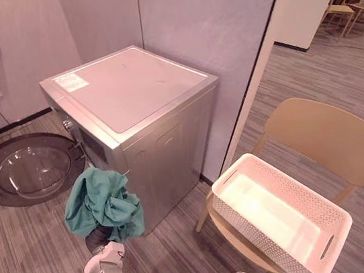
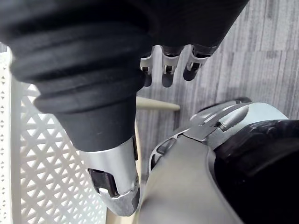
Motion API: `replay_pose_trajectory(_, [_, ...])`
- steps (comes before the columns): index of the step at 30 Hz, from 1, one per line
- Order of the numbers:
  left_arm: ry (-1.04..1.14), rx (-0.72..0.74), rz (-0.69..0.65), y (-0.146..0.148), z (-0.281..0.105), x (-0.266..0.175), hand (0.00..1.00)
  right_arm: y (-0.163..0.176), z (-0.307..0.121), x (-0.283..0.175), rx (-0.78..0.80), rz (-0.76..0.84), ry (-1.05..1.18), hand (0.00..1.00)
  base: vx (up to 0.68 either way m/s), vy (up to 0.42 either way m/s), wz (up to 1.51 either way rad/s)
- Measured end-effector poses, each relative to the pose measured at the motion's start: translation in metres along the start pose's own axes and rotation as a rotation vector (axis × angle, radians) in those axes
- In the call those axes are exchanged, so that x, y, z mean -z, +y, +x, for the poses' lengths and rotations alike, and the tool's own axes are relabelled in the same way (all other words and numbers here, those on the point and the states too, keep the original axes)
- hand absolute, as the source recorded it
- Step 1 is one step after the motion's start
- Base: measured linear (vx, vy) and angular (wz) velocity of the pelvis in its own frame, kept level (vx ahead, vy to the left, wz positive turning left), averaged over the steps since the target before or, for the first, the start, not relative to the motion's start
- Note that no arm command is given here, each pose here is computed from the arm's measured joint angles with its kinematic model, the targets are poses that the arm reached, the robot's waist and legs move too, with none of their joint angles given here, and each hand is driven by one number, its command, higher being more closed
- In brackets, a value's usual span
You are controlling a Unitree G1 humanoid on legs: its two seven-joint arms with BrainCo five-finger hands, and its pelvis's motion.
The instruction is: Pick up the laundry basket with both hands and put the clothes into the washing machine.
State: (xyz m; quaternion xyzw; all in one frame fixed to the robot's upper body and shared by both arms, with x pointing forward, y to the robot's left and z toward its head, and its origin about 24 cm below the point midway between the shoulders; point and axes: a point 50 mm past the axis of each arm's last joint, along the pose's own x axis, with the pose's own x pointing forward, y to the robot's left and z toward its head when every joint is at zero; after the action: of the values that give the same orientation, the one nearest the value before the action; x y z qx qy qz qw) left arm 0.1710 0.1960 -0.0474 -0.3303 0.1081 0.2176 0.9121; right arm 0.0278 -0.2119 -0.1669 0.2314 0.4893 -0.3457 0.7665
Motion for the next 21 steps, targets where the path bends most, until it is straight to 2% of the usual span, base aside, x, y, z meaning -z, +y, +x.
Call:
replay_pose_trajectory(2, [0.000,0.009,0.002,-0.004,0.008,-0.001,1.00,-0.001,0.000,0.005,0.024,0.076,0.019,0.00,-0.03,0.311,0.40])
replay_pose_trajectory(5, [0.032,-0.029,0.074,0.013,0.013,-0.002,1.00,0.004,-0.002,0.016,0.025,0.124,0.059,0.00,-0.01,0.269,0.13])
replay_pose_trajectory(7, [0.026,-0.013,0.096,0.012,0.016,-0.006,1.00,0.008,-0.001,0.016,0.016,0.136,0.059,0.00,-0.03,0.211,0.23])
replay_pose_trajectory(11, [-0.041,0.129,0.061,-0.027,0.027,-0.018,1.00,0.005,0.005,-0.009,0.033,0.088,0.012,0.00,-0.10,0.305,0.12])
replay_pose_trajectory(16, [-0.051,0.216,0.064,-0.048,0.029,-0.019,1.00,0.051,0.008,-0.040,-0.109,0.070,-0.091,0.00,-0.03,0.211,0.32])
replay_pose_trajectory(21, [0.000,0.294,0.074,-0.063,0.024,-0.005,1.00,0.080,0.001,-0.036,-0.217,0.129,-0.114,0.00,0.15,0.026,0.97])
